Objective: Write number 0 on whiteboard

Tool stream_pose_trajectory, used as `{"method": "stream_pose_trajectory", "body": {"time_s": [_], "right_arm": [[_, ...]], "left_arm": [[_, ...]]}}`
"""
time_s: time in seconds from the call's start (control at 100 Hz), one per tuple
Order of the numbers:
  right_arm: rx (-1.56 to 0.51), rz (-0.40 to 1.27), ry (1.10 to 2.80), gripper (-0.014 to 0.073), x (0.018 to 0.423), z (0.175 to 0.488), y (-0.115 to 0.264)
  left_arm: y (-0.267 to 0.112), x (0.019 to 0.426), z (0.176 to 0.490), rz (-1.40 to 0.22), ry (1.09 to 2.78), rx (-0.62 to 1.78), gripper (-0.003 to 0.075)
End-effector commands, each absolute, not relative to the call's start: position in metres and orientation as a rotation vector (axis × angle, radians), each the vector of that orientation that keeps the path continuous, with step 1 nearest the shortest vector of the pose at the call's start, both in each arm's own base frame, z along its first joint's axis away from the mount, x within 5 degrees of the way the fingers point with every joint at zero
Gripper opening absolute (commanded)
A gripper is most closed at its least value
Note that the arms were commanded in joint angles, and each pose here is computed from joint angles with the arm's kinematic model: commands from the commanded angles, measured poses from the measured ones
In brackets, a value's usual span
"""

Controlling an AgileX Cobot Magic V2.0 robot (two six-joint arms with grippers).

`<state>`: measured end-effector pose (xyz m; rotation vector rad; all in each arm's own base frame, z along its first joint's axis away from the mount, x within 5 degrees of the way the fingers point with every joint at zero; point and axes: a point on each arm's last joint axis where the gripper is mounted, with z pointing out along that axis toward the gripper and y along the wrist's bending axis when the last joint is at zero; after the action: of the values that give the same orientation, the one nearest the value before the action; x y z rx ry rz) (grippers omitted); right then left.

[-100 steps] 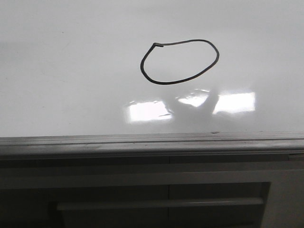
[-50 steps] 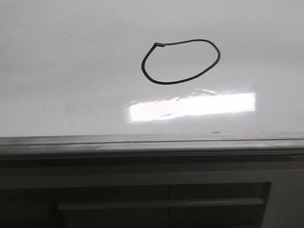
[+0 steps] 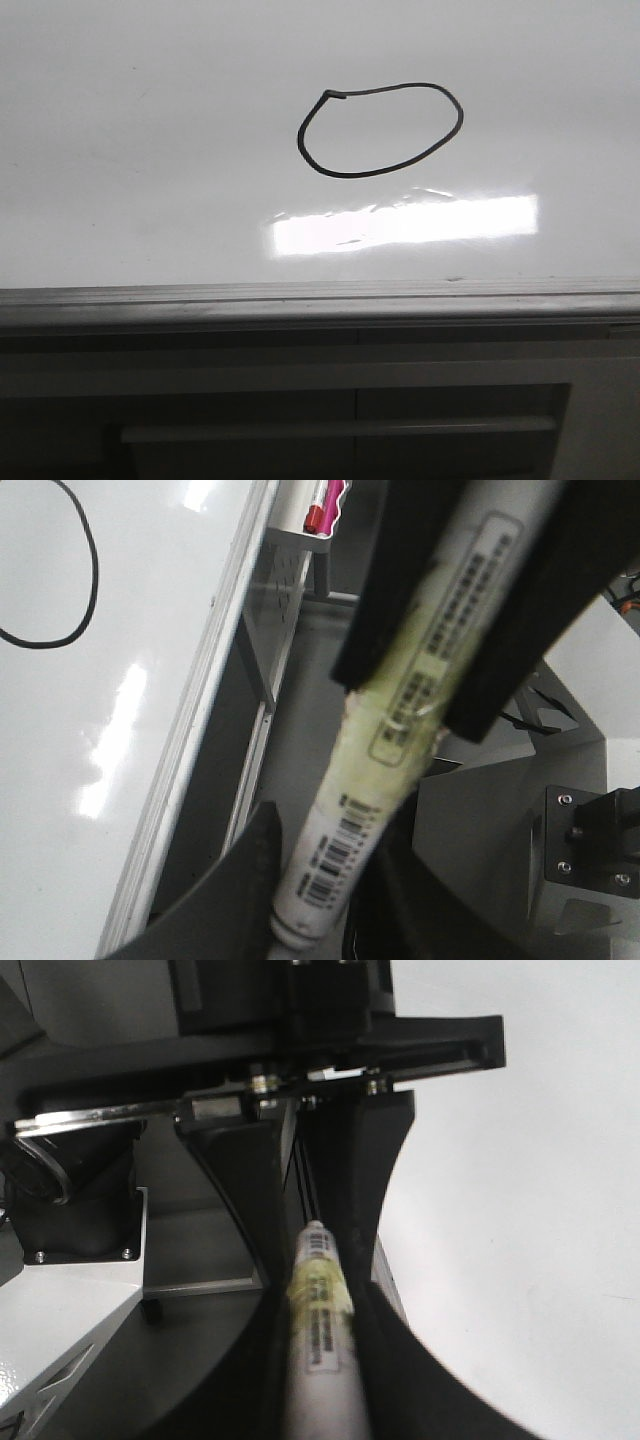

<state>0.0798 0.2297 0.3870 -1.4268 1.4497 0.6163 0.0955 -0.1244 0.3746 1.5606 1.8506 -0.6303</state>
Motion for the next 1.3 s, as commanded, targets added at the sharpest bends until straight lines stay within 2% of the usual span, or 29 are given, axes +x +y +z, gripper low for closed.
{"method": "stream_pose_trajectory", "body": {"time_s": [0.0,0.02,0.13,0.2,0.25,0.35,0.4,0.45,0.5,0.6,0.67,0.74,0.76,0.78,0.79,0.82,0.84,0.89,1.09,1.29], "right_arm": [[-1.341,0.655,1.358,-0.0049,0.079,0.41,0.226],[-1.341,0.655,1.358,-0.0049,0.079,0.41,0.226],[-1.332,0.658,1.35,-0.0042,0.079,0.411,0.226],[-1.323,0.658,1.347,0.002,0.08,0.412,0.226],[-1.314,0.65,1.353,0.0116,0.082,0.412,0.225],[-1.231,0.654,1.391,0.041,0.091,0.418,0.215],[-1.185,0.641,1.401,0.053,0.096,0.422,0.206],[-1.143,0.623,1.399,0.061,0.099,0.428,0.195],[-1.091,0.602,1.397,0.0639,0.102,0.435,0.181],[-1.002,0.567,1.375,0.061,0.098,0.45,0.15],[-0.957,0.545,1.39,0.0539,0.093,0.456,0.131],[-0.928,0.537,1.439,0.0351,0.087,0.456,0.114],[-0.927,0.534,1.458,0.0268,0.085,0.455,0.11],[-0.933,0.53,1.486,0.0145,0.083,0.452,0.106],[-0.937,0.529,1.49,0.0145,0.082,0.451,0.105],[-0.944,0.521,1.509,-0.0019,0.08,0.448,0.101],[-0.948,0.518,1.517,-0.0071,0.078,0.445,0.099],[-0.948,0.52,1.53,-0.0049,0.075,0.436,0.095],[-0.924,0.533,1.544,-0.0048,0.073,0.404,0.092],[-0.89,0.559,1.557,-0.0048,0.077,0.39,0.096]], "left_arm": [[-0.127,0.097,0.391,-0.652,1.778,1.473,0.0003],[-0.127,0.097,0.391,-0.653,1.779,1.474,-0.002],[-0.128,0.097,0.391,-0.66,1.777,1.469,-0.002],[-0.129,0.098,0.392,-0.668,1.769,1.453,-0.002],[-0.13,0.099,0.393,-0.68,1.761,1.424,-0.002],[-0.133,0.103,0.391,-0.721,1.76,1.326,-0.002],[-0.135,0.106,0.388,-0.74,1.766,1.267,-0.002],[-0.137,0.111,0.383,-0.755,1.786,1.191,-0.002],[-0.137,0.116,0.377,-0.755,1.803,1.104,-0.002],[-0.136,0.128,0.364,-0.768,1.849,0.882,-0.002],[-0.135,0.137,0.355,-0.8,1.875,0.69,-0.002],[-0.133,0.145,0.345,-0.825,1.892,0.512,-0.002],[-0.133,0.148,0.339,-0.825,1.904,0.471,-0.002],[-0.133,0.151,0.336,-0.823,1.906,0.436,-0.002],[-0.132,0.152,0.336,-0.818,1.9,0.42,-0.002],[-0.132,0.155,0.332,-0.814,1.907,0.387,-0.002],[-0.133,0.158,0.33,-0.81,1.907,0.368,-0.002],[-0.135,0.164,0.325,-0.796,1.921,0.348,-0.002],[-0.148,0.186,0.302,-0.792,2.026,0.246,-0.002],[-0.157,0.2,0.279,-0.751,2.109,0.228,-0.002]]}}
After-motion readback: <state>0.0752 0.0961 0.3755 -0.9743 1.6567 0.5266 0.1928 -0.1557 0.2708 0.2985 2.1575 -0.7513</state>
